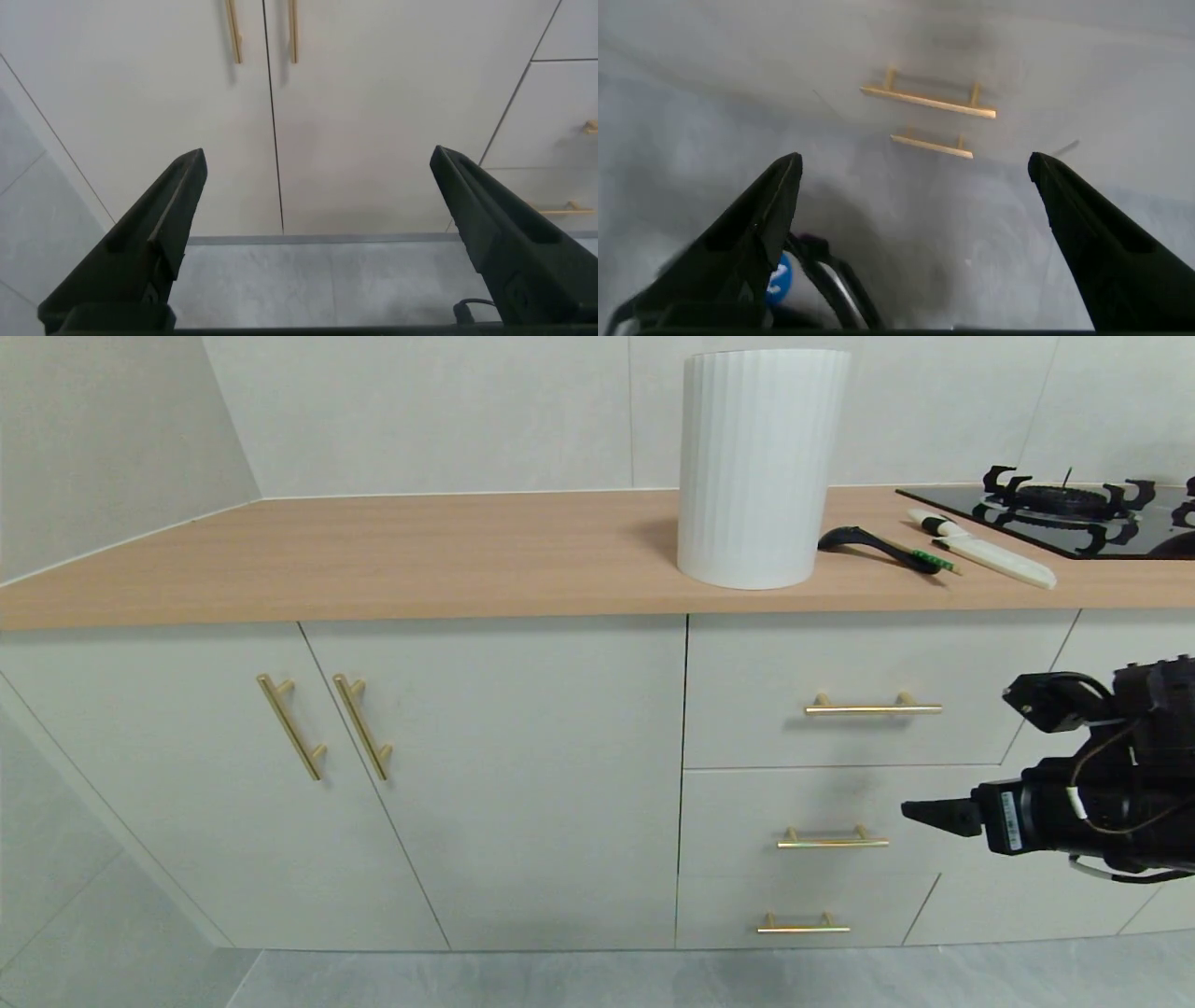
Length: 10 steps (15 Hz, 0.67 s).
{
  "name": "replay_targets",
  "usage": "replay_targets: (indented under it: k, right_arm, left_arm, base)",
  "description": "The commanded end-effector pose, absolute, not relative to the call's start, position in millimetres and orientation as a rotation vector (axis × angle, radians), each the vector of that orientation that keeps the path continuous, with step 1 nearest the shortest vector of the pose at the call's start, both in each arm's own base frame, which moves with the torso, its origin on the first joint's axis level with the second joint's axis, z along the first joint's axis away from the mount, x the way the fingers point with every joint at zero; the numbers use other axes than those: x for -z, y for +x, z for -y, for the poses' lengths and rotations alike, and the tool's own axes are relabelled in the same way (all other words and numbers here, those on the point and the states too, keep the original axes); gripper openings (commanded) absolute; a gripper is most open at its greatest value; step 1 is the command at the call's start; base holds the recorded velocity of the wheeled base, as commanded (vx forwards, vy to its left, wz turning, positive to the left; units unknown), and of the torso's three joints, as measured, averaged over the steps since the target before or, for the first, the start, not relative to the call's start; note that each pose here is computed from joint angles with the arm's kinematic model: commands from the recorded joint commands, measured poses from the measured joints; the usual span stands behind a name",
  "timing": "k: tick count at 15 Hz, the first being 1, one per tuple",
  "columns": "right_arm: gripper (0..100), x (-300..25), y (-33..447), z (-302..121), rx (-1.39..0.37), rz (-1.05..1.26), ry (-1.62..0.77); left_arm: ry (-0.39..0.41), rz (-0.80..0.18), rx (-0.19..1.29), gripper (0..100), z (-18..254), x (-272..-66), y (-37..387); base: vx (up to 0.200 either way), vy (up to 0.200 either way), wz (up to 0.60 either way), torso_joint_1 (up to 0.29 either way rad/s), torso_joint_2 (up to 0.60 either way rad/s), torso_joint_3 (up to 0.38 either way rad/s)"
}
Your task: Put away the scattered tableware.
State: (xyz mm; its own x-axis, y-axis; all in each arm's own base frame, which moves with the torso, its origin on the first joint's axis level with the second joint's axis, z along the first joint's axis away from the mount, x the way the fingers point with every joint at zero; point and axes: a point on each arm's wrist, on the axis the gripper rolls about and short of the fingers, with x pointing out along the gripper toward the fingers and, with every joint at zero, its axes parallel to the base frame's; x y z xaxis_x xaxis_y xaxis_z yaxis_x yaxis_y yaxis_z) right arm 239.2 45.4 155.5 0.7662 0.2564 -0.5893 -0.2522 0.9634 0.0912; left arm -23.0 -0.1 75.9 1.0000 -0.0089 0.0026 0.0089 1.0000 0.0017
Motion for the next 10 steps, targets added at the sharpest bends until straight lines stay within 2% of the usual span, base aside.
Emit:
replay_targets:
  k: [1, 6, 10]
  right_arm:
    - [100, -109.1, 268.3, -52.1, -0.238, -0.773, -0.018]
    - [100, -52.0, 300.3, -56.8, -0.164, -0.787, -0.049]
    - [100, -26.4, 310.9, -64.7, -0.137, -0.765, -0.066]
  left_arm:
    - [0.002, 0.002, 0.009, 100, 0.1, -75.9, -22.9]
    - [0.002, 0.002, 0.009, 100, 0.1, -75.9, -22.9]
    - [0.002, 0.002, 0.009, 100, 0.1, -75.9, -22.9]
  base:
    - [0.0, 0.0, 0.0, 0.0, 0.0, 0.0]
    - [0.0, 0.0, 0.0, 0.0, 0.0, 0.0]
    - [0.0, 0.0, 0.0, 0.0, 0.0, 0.0]
